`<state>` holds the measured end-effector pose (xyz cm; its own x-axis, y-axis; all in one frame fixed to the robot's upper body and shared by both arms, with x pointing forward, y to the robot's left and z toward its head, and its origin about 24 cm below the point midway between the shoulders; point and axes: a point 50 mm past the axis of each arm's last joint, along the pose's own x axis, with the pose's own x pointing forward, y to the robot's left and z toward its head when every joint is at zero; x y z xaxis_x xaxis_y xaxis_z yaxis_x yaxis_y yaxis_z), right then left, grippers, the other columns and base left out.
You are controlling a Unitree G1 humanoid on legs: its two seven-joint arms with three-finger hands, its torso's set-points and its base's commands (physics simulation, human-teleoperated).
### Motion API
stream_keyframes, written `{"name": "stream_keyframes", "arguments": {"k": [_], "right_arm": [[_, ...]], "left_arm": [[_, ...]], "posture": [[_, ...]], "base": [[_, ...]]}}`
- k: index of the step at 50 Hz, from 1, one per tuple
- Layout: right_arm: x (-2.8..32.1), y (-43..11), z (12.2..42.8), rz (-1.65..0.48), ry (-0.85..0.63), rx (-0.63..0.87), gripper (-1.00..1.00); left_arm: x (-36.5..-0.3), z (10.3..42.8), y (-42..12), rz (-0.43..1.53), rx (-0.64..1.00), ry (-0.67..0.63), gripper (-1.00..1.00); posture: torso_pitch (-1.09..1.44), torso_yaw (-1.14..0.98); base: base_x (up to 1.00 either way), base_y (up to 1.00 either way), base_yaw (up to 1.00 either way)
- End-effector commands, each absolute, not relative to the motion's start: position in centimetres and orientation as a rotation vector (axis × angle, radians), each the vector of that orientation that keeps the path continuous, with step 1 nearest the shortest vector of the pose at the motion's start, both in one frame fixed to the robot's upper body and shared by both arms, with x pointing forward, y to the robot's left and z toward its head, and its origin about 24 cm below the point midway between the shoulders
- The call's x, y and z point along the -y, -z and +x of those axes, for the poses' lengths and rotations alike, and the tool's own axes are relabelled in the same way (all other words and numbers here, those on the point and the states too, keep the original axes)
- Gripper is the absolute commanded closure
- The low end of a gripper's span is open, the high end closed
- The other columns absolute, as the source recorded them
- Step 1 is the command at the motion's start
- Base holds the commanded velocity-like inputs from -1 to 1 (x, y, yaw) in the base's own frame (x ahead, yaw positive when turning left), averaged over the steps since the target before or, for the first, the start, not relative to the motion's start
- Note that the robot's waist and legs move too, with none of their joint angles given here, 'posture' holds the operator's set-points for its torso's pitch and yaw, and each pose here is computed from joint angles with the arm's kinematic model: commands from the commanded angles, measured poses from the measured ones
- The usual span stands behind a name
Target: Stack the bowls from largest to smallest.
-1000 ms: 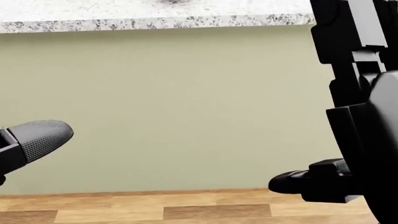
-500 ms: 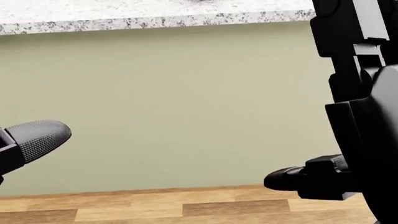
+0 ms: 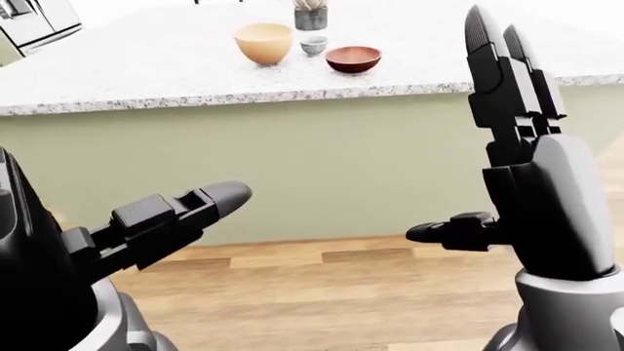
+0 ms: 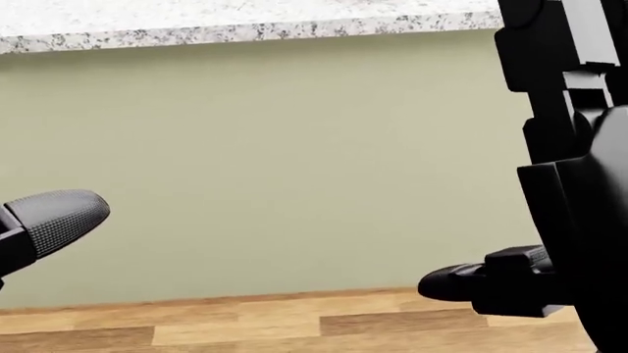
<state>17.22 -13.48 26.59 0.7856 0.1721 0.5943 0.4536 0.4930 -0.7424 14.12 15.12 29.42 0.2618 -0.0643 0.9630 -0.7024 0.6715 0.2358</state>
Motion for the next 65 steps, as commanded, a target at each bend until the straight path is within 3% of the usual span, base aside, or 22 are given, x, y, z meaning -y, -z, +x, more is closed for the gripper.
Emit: {"name": "stream_keyframes", "arguments": {"k": [1,32,65], "right_arm": [[13.26,-27.06,16.88,-1.059,0.197,0.721,-1.0],[13.14,-26.87,16.83,-1.057,0.194,0.725,-1.0],[13.19,-26.85,16.85,-1.052,0.194,0.722,-1.0]], "left_arm": [[-15.15,13.97,-29.63,0.746,1.268,-0.501,-1.0],[-15.08,13.99,-29.5,0.749,1.265,-0.499,-1.0],[-15.08,13.94,-29.57,0.747,1.27,-0.497,-1.0]], "posture": [[0.0,0.0],[0.0,0.0],[0.0,0.0]], "base": [[0.0,0.3,0.0],[0.01,0.26,0.0],[0.68,0.0,0.0]]}}
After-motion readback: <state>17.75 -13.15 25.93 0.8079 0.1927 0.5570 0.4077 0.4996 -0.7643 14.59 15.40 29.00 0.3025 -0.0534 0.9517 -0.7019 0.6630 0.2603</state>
